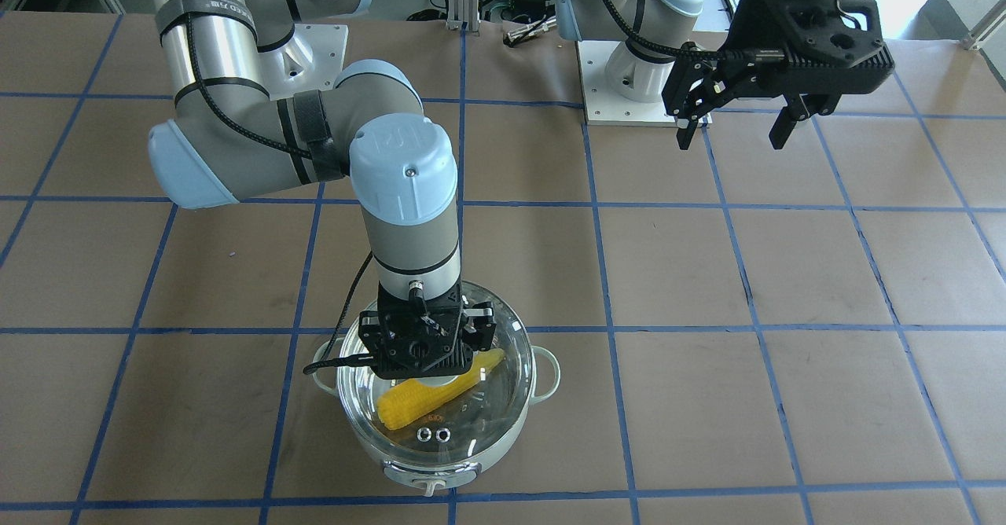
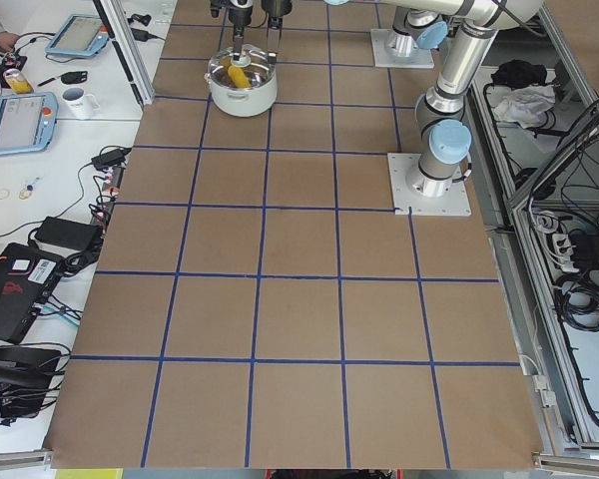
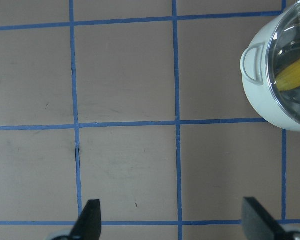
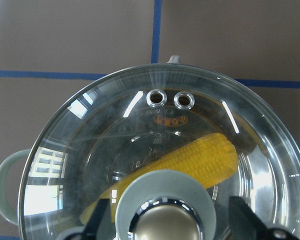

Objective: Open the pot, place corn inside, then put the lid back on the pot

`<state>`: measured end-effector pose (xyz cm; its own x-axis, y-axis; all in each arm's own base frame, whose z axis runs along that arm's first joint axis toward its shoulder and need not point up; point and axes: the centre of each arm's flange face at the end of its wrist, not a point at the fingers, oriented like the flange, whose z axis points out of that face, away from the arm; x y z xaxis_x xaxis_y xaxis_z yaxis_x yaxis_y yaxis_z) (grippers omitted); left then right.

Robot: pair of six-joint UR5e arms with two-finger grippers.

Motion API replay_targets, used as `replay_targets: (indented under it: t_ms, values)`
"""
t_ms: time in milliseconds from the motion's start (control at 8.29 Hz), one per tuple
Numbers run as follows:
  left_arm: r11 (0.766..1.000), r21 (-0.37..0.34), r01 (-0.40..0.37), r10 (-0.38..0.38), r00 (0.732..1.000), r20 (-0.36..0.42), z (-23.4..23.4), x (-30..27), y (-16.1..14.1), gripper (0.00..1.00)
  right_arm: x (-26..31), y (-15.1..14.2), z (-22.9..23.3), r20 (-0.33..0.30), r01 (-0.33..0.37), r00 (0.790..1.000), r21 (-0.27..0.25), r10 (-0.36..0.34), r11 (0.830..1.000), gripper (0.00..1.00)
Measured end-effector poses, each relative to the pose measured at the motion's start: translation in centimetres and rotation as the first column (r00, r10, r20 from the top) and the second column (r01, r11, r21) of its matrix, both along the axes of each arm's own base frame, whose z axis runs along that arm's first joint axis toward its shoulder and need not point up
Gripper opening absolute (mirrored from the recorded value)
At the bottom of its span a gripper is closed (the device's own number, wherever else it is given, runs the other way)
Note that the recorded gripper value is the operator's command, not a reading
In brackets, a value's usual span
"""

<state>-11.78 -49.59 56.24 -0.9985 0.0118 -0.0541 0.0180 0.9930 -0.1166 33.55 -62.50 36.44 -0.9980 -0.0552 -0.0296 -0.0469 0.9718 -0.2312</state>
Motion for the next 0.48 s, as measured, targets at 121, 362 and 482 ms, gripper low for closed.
replay_targets:
  t_ms: [121,362,482]
  values:
    - [1.000,0.000,0.000,0.000,1.000,0.000,0.0,0.0,0.0,1.00,-0.5,0.6,1.8,0.003,0.004,1.000,-0.009,-0.004,1.000,1.00]
    - [1.000,0.000,0.000,0.000,1.000,0.000,0.0,0.0,-0.1,1.00,-3.5,5.0,7.3,-0.013,0.027,1.000,0.043,-0.026,0.999,1.00]
    - [1.000,-0.001,0.000,0.000,1.000,0.000,0.0,0.0,-0.1,1.00,-6.2,8.4,10.3,-0.022,0.041,0.999,0.070,-0.039,0.997,1.00]
